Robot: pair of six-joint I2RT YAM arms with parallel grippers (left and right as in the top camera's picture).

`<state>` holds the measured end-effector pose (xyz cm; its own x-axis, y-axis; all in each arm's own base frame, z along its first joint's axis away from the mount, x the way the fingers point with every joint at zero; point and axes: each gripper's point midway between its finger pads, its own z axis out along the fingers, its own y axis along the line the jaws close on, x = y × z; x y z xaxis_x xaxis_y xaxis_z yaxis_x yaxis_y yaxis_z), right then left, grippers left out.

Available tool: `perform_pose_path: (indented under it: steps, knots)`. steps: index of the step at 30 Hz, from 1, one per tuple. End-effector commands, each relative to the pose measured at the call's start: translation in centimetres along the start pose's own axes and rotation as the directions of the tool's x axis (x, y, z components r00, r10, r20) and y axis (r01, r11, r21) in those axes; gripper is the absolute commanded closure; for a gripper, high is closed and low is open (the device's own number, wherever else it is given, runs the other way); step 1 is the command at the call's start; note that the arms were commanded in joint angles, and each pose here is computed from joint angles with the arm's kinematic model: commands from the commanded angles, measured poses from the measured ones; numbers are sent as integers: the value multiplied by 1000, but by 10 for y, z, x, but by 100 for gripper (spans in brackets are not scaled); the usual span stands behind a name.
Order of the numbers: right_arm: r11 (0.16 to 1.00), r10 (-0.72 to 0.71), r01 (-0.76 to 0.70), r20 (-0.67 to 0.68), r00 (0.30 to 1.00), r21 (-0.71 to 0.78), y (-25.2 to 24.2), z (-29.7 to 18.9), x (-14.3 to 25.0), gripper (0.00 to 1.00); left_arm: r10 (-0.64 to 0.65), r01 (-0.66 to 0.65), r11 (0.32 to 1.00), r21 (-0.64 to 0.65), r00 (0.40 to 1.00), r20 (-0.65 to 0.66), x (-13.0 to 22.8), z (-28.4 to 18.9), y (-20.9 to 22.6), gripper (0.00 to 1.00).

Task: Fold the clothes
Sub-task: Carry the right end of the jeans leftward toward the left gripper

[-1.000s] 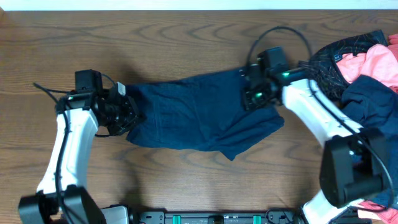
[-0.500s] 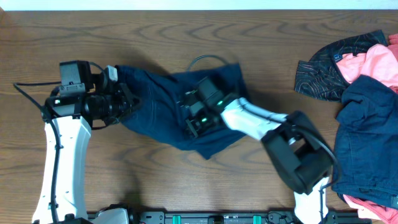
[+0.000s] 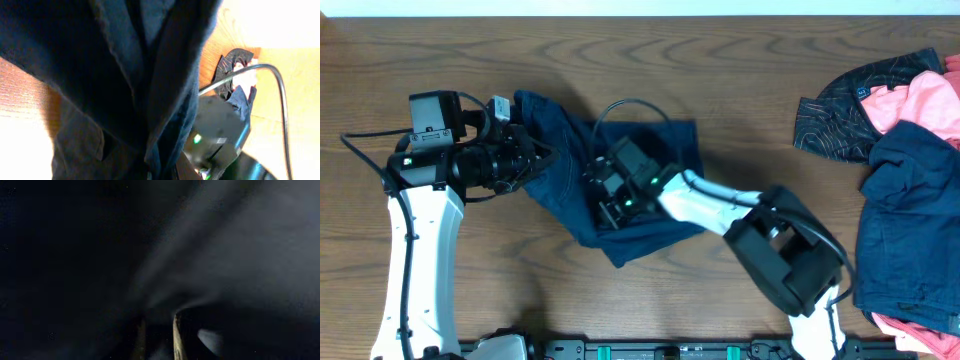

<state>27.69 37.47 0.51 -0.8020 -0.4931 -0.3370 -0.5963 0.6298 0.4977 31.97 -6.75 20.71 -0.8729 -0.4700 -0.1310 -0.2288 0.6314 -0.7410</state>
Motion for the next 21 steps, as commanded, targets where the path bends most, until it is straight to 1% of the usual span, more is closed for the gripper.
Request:
perform_pose_path:
  steps: [1, 5, 9, 11, 14, 17, 21]
  knots:
    - [995, 12, -22, 105, 994, 101, -31, -61, -35, 78, 28, -29, 999, 31, 999, 28, -4, -9, -14, 94]
    - [959, 72, -98, 105, 992, 266, -81, -113, -26, 77, 29, -30, 999, 28, 999, 31, -5, -9, -14, 94]
    - [900, 169, -166, 28, 985, 403, -132, -144, 9, 78, 34, -35, 999, 31, 999, 36, -6, -9, -14, 94]
    - [870, 228, -201, -7, 974, 451, -153, -150, 29, 79, 35, -36, 999, 31, 999, 37, -6, -10, -14, 94]
    - [850, 288, -238, -36, 957, 471, -174, -148, 53, 80, 35, -36, 999, 31, 999, 37, -7, -9, -14, 94]
    - [844, 317, -253, -59, 947, 474, -182, -138, 70, 81, 44, -46, 998, 36, 998, 41, -7, -9, -17, 94]
    - [849, 314, -241, -81, 946, 471, -180, -126, 83, 83, 100, -102, 993, 57, 994, 40, -5, 2, -33, 94]
